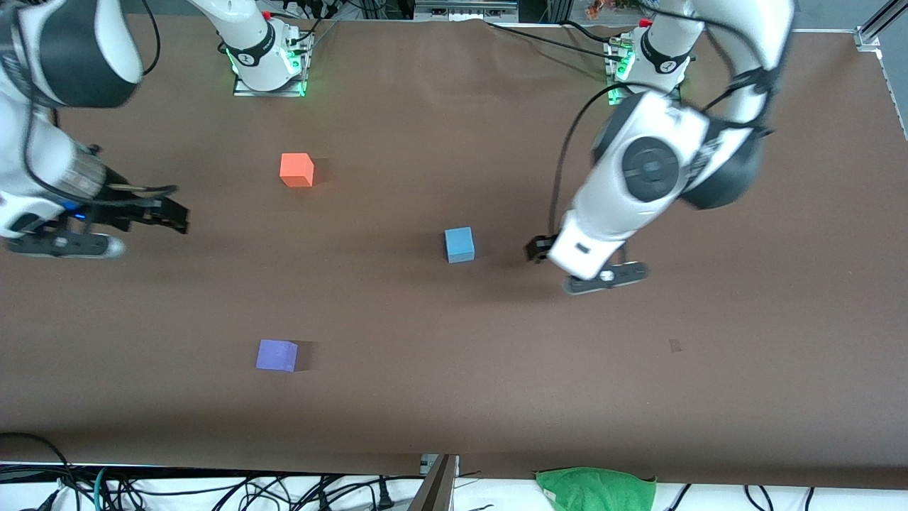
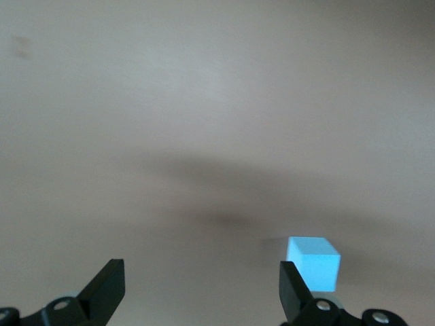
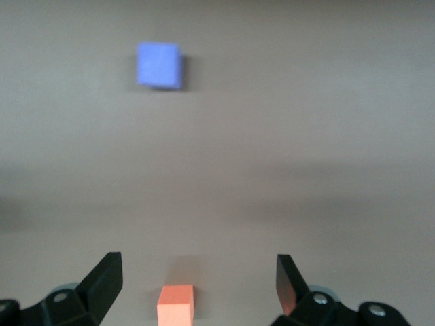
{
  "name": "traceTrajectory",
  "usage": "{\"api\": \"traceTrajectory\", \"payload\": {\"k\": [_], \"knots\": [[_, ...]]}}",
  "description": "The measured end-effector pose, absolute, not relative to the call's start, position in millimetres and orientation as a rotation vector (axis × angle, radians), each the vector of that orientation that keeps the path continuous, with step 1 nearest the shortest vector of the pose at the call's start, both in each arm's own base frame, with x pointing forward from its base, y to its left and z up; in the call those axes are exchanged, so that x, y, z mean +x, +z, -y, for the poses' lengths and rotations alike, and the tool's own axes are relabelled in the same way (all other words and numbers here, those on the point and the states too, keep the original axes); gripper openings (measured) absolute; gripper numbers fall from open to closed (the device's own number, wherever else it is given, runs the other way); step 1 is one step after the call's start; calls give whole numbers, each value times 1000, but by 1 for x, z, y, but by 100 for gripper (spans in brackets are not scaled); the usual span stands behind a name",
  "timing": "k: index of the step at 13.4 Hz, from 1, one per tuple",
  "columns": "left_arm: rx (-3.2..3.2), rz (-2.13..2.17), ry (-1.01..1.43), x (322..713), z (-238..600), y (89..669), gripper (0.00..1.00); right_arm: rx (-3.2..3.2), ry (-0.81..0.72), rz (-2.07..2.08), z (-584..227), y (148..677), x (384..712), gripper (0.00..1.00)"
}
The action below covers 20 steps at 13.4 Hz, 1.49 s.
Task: Place blue block between orange and purple blocks
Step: 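Withdraw the left gripper while the right gripper reaches the blue cube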
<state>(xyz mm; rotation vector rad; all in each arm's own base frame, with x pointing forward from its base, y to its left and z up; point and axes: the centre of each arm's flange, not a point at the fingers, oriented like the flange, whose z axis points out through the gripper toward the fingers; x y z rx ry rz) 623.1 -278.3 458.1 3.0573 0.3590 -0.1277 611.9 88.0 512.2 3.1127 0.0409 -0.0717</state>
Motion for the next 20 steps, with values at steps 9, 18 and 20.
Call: {"api": "traceTrajectory", "payload": {"k": [9,18,20], "knots": [[3083,-292,-94,575,25,630,100,3238,-56,-136,-378,362,579,100],[3082,-206,-324,562,14,581,100,3286,26,-161,-523,250,519,100],[3084,-194,-321,562,18,581,100,3286,41,-159,-526,248,518,100]]}}
